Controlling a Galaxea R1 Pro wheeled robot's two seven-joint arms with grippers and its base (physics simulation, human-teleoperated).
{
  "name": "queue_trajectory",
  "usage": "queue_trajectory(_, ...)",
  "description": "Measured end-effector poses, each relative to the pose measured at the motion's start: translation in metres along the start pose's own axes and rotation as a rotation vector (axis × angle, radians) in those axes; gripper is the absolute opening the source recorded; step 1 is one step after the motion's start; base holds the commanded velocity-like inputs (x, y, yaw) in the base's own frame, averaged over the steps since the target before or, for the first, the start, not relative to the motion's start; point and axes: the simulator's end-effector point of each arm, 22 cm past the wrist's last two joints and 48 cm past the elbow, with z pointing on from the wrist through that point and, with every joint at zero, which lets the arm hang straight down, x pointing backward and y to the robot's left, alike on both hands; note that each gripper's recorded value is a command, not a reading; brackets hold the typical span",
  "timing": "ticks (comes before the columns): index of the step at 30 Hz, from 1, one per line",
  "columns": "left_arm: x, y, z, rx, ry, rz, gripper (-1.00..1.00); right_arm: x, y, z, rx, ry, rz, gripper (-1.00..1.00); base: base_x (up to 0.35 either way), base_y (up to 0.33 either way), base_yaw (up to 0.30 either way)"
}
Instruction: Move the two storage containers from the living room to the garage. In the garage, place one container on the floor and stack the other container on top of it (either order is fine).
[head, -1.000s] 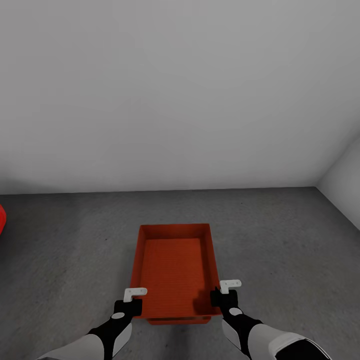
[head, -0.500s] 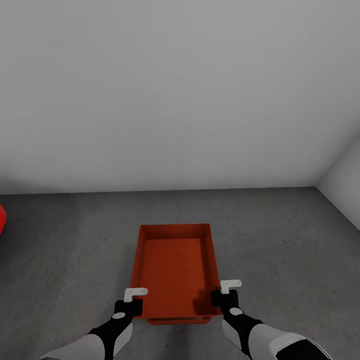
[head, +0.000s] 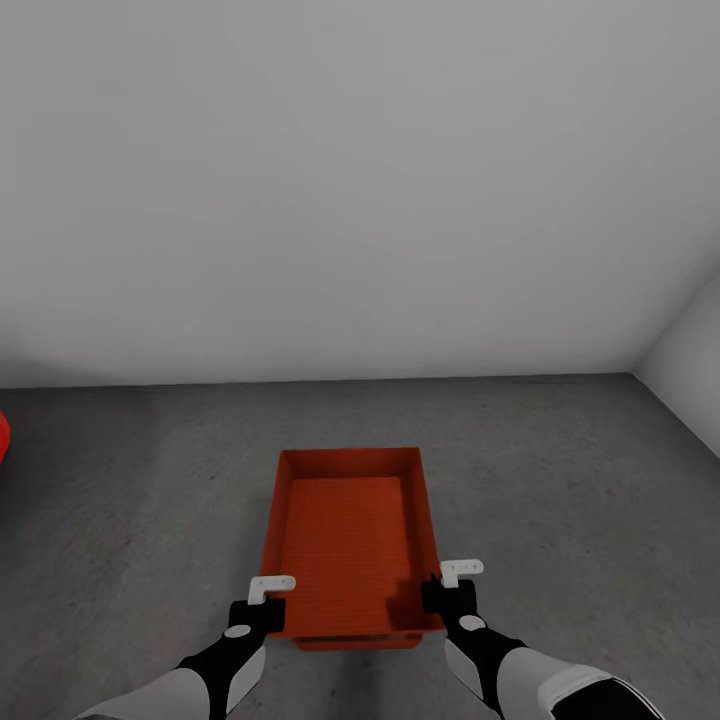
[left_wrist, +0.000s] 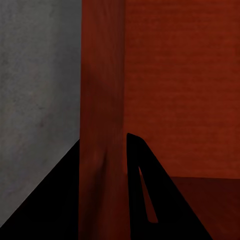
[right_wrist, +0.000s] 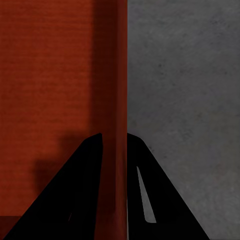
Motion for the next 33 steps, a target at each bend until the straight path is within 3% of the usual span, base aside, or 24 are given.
queue_trajectory(33,0.011,-0.003,0.035,0.000,-0.001,0.000,-1.00,0.016,0.001,0.034,0.000,-0.001,0.000,-1.00,0.000,0.000,0.000)
